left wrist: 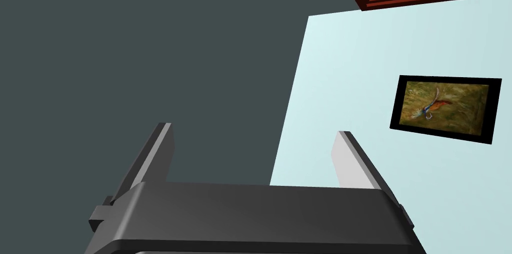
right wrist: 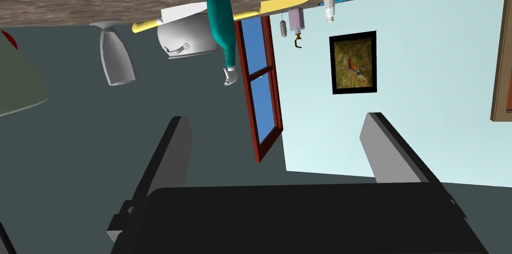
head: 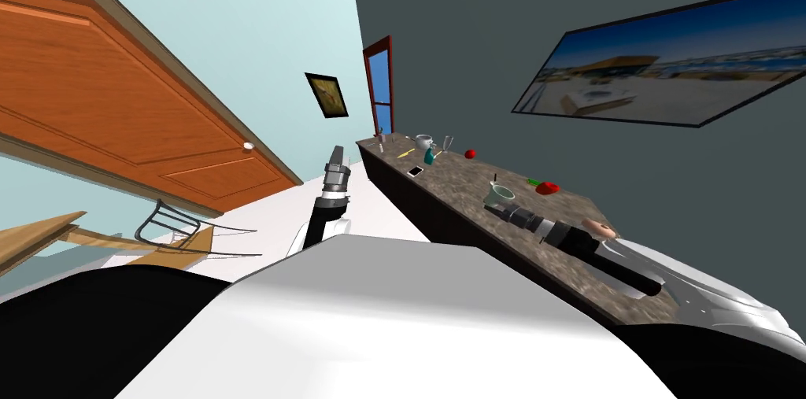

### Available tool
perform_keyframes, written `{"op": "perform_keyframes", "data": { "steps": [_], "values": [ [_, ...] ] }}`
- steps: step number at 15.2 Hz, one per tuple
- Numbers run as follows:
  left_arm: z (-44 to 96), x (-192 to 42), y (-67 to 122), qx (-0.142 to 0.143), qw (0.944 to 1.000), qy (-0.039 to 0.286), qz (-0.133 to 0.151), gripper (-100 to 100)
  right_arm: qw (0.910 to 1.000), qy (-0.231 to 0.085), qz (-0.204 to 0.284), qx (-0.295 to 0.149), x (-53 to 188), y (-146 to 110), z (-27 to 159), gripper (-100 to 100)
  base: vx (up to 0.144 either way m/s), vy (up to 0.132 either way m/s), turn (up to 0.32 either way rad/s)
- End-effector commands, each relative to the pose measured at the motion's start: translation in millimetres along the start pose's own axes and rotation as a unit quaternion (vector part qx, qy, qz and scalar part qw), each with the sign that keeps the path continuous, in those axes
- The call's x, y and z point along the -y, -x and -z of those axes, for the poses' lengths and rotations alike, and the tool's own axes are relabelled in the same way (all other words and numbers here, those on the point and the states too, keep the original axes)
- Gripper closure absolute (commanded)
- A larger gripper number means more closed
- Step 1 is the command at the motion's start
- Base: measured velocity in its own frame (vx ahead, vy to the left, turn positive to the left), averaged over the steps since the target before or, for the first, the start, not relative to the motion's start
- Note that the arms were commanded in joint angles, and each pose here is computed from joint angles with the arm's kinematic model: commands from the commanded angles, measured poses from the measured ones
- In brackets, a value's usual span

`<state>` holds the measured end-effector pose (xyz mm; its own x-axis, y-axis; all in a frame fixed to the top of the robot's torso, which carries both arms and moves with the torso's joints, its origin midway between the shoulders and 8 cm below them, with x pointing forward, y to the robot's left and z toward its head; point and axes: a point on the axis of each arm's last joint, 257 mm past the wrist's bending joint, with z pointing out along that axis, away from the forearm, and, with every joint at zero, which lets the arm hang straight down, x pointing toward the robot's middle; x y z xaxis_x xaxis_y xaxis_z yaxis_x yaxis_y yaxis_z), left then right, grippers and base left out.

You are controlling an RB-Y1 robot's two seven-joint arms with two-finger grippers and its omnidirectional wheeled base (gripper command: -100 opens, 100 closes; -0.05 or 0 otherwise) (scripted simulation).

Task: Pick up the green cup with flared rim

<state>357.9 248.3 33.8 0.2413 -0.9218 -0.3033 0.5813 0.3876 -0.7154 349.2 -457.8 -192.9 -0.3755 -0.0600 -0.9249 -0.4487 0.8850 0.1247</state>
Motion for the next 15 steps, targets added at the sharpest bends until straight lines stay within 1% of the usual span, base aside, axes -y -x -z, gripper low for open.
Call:
{"op": "perform_keyframes", "data": {
  "steps": [1,2,3,5,6,8,9,10,11,12,13,14,15],
  "values": [
    [0.0,0.0,0.0,0.0,1.0,0.0,0.0,0,0.9991,-0.007,0.027,-0.032,13.7,-6.3,9.8,-100,0.035,0.036,0.108],
    [0.0,0.0,0.0,0.0,1.0,0.0,0.0,0,0.999,-0.006,0.029,-0.033,14.0,-5.4,9.8,-100,0.023,0.023,0.05],
    [0.0,0.0,0.0,0.0,1.0,0.0,0.0,0,0.9964,-0.017,0.051,-0.066,28.9,-16.9,21.8,-100,0.023,0.028,0.091],
    [0.0,0.0,0.0,0.0,1.0,0.0,0.0,0,0.9955,-0.014,0.06,-0.072,30.3,-12.9,21.8,-100,0.028,0.025,0.08],
    [0.0,0.0,0.0,0.0,1.0,0.0,0.0,0,0.9909,-0.024,0.081,-0.105,44.7,-23.3,34.7,-100,0.037,0.028,0.1],
    [0.0,0.0,0.0,0.0,1.0,0.0,0.0,0,0.9896,-0.022,0.09,-0.111,46.0,-19.3,34.5,-100,0.032,0.024,0.082],
    [0.0,0.0,0.0,0.0,1.0,0.0,0.0,0,0.983,-0.029,0.11,-0.144,59.9,-28.4,48.2,-100,0.038,0.021,0.099],
    [0.0,0.0,0.0,0.0,1.0,0.0,0.0,0,0.9815,-0.028,0.117,-0.149,61.1,-24.7,48.0,-100,0.043,0.02,0.108],
    [0.0,0.0,0.0,0.0,1.0,0.0,0.0,0,0.9746,-0.032,0.133,-0.177,70.6,-34.6,60.2,-100,0.055,0.026,0.158],
    [0.0,0.0,0.0,0.0,1.0,0.0,0.0,0,0.9717,-0.033,0.143,-0.185,75.3,-29.3,61.9,-100,0.057,0.019,0.125],
    [0.0,0.0,0.0,0.0,1.0,0.0,0.0,0,0.9633,-0.038,0.157,-0.214,86.3,-39.1,76.4,-100,0.065,0.018,0.106],
    [0.0,0.0,0.0,0.0,1.0,0.0,0.0,0,0.9604,-0.037,0.166,-0.221,88.6,-33.3,76.2,-100,0.059,0.017,0.095],
    [0.0,0.0,0.0,0.0,1.0,0.0,0.0,0,0.9509,-0.039,0.179,-0.249,97.5,-42.1,90.0,-100,0.055,0.015,0.115]
  ]
}}
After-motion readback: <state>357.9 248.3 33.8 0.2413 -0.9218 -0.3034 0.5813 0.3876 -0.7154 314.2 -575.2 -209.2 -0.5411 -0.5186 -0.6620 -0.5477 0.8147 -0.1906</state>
